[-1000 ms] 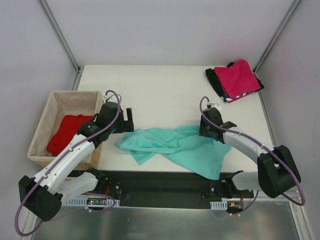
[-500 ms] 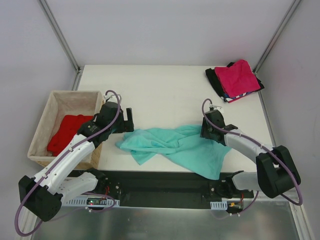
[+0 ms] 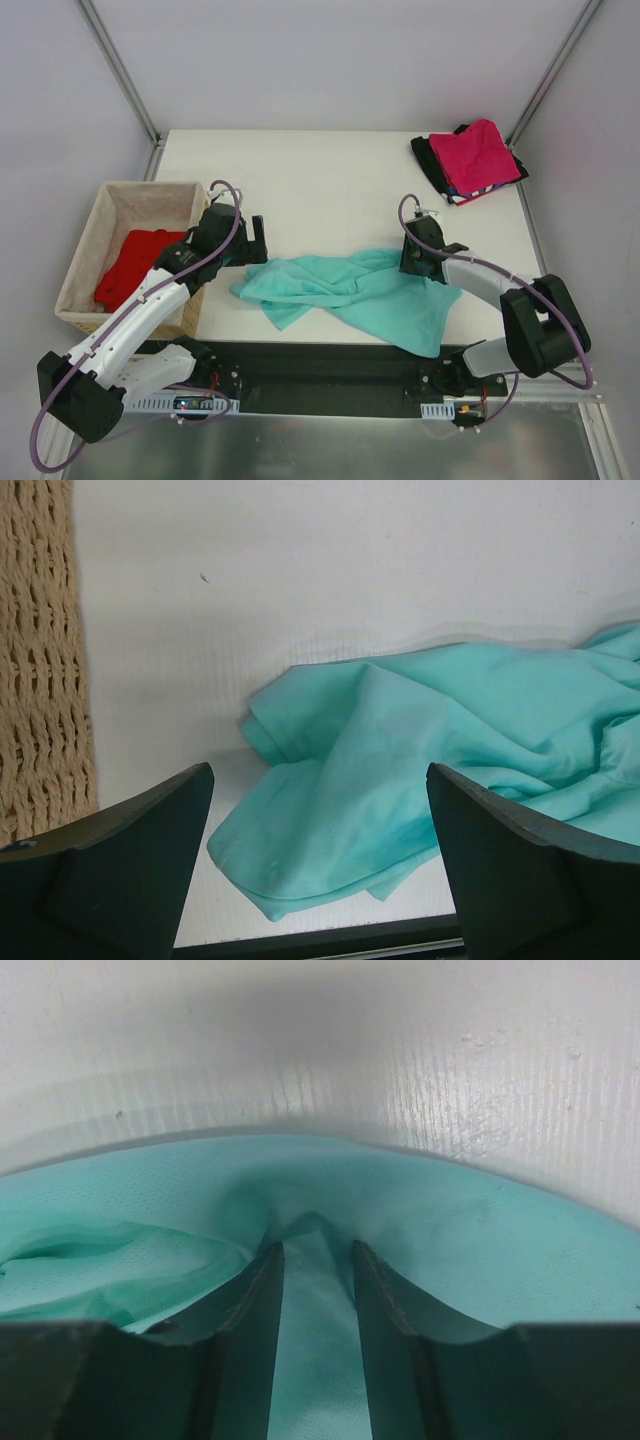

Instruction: Fold and stack the t-shirts

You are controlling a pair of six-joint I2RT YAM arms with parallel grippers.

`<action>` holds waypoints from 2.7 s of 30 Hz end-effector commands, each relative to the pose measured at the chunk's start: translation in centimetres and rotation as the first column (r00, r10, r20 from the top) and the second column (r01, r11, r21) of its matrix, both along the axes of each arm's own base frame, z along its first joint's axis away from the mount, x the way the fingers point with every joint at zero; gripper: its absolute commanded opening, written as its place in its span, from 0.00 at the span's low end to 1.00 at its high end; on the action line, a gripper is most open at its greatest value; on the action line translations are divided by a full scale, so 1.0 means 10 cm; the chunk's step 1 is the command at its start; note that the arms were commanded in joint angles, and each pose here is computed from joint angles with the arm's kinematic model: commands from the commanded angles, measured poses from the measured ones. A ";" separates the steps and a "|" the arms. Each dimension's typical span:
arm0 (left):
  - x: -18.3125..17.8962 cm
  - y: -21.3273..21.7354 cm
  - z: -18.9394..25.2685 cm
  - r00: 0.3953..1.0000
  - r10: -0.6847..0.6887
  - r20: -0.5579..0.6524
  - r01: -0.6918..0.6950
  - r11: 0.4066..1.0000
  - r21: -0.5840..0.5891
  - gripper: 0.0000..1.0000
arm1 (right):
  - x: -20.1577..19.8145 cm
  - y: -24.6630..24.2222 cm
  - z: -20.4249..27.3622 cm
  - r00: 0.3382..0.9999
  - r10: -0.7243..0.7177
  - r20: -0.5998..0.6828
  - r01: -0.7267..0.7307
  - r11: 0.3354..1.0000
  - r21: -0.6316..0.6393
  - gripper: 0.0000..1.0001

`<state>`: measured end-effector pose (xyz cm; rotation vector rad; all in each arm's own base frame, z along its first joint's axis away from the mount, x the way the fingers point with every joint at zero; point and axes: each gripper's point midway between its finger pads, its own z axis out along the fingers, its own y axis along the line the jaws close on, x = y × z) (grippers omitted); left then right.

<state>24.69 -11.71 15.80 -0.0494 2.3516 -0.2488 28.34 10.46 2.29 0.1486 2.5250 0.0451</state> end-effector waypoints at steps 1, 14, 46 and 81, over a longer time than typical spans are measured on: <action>0.01 0.06 0.00 1.000 0.029 0.000 -0.029 1.000 0.004 0.88 | 0.17 0.06 0.15 0.999 -0.017 0.051 0.015 0.999 0.032 0.34; 0.01 0.04 0.00 1.000 0.027 -0.006 -0.027 1.000 -0.003 0.88 | 0.16 -0.01 0.33 0.997 -0.018 0.069 0.018 1.000 -0.001 0.32; -0.02 0.11 -0.07 0.998 0.062 -0.029 -0.061 0.998 0.020 0.88 | 0.06 0.05 0.11 1.000 -0.019 0.023 0.018 0.999 0.030 0.01; -0.79 0.39 -0.71 0.888 0.339 -0.312 -0.365 0.930 -0.029 0.59 | -0.04 0.02 0.31 0.998 0.000 0.070 -0.001 1.000 0.015 0.01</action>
